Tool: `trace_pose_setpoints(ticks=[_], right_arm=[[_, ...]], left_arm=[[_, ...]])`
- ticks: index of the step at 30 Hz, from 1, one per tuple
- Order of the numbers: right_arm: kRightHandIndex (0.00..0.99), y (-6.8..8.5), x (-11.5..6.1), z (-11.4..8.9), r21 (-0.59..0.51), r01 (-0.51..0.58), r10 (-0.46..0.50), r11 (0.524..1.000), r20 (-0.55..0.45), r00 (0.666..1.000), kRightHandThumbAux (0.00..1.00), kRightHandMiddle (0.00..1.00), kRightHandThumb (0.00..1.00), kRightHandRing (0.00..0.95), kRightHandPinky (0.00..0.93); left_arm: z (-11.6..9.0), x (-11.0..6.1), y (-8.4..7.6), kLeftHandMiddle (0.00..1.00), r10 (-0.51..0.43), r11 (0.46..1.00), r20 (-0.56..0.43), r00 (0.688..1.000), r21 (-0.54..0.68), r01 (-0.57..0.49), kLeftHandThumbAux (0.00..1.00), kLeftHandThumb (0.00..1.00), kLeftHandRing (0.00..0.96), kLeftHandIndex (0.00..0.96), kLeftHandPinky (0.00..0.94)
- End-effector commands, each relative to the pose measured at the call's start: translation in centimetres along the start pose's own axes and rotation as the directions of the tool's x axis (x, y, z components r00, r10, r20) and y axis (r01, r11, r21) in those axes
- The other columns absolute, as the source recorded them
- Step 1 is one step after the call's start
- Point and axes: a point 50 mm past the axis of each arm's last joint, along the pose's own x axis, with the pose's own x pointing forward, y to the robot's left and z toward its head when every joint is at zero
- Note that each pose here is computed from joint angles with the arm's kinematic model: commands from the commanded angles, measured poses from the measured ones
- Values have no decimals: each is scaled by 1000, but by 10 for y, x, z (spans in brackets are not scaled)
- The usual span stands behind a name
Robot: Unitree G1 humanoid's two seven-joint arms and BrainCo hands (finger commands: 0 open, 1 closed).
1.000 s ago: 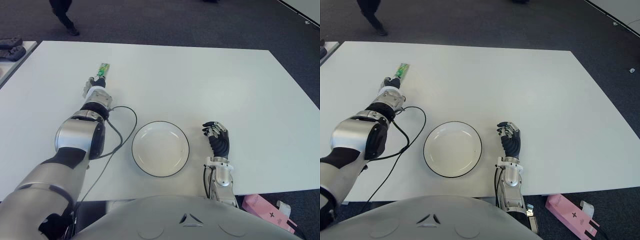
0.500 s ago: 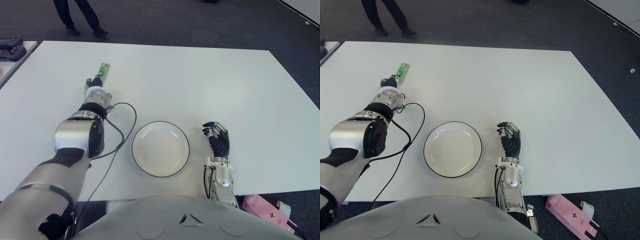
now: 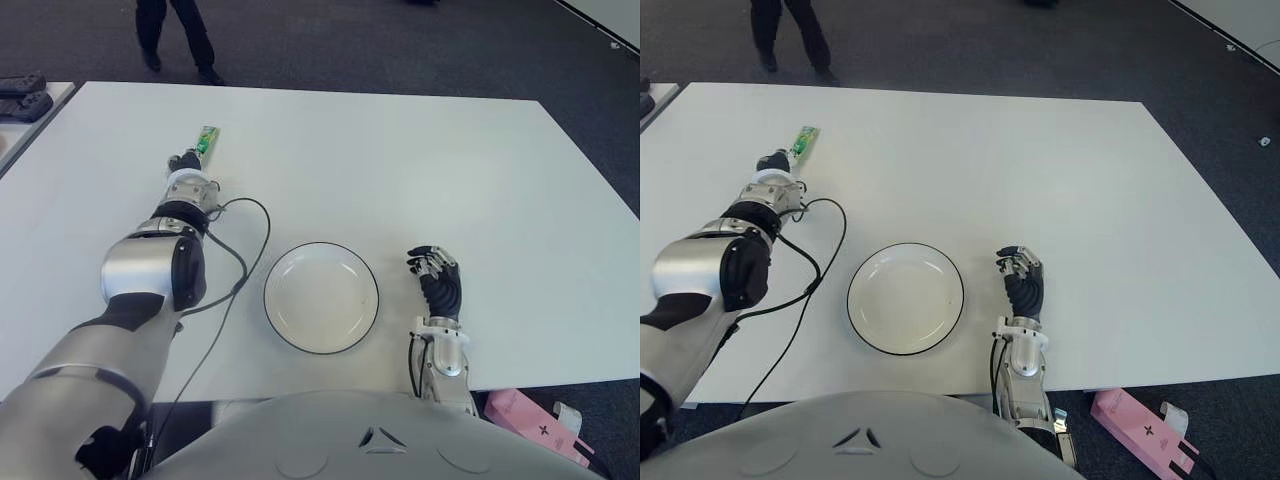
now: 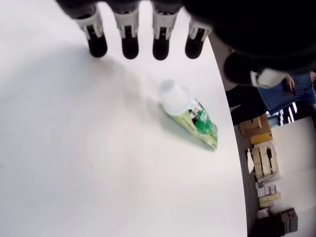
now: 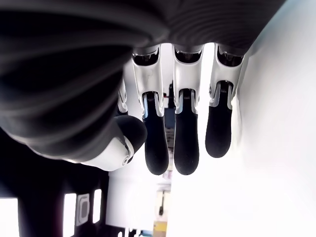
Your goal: Put the toothpaste on the table into the plate.
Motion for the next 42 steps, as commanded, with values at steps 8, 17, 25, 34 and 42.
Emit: trace_pose_setpoints(ticks=[8, 17, 25, 34, 42], right_arm=[[431, -3, -3, -10, -4, 17, -17, 1000, -67, 998, 727, 482, 714, 497, 501], [431, -1, -2, -10, -4, 16, -16, 1000, -63, 998, 727, 479, 715, 494, 495], [430, -1, -1, -10, -4, 11, -11, 1000, -62, 998, 727, 479, 713, 493, 494], [430, 0, 0, -9, -9, 8, -9, 1000, -64, 998, 728, 481, 713, 497, 499], [430, 0, 1, -9, -9, 6, -7, 1000, -62, 998, 728, 482, 713, 497, 496]], left_arm=[[6, -5, -18, 403, -241, 948, 0, 971, 217, 235, 660, 737, 518, 438, 609], [8, -10, -26, 272, -448, 790, -83, 890, 430, 438, 677, 990, 309, 474, 454], [14, -11, -24, 175, -525, 527, -163, 836, 708, 469, 684, 760, 126, 445, 144], [15, -17, -31, 184, -577, 255, -259, 774, 844, 473, 685, 731, 98, 441, 123], [11, -19, -35, 217, -605, 153, -295, 740, 869, 471, 686, 730, 140, 440, 188]])
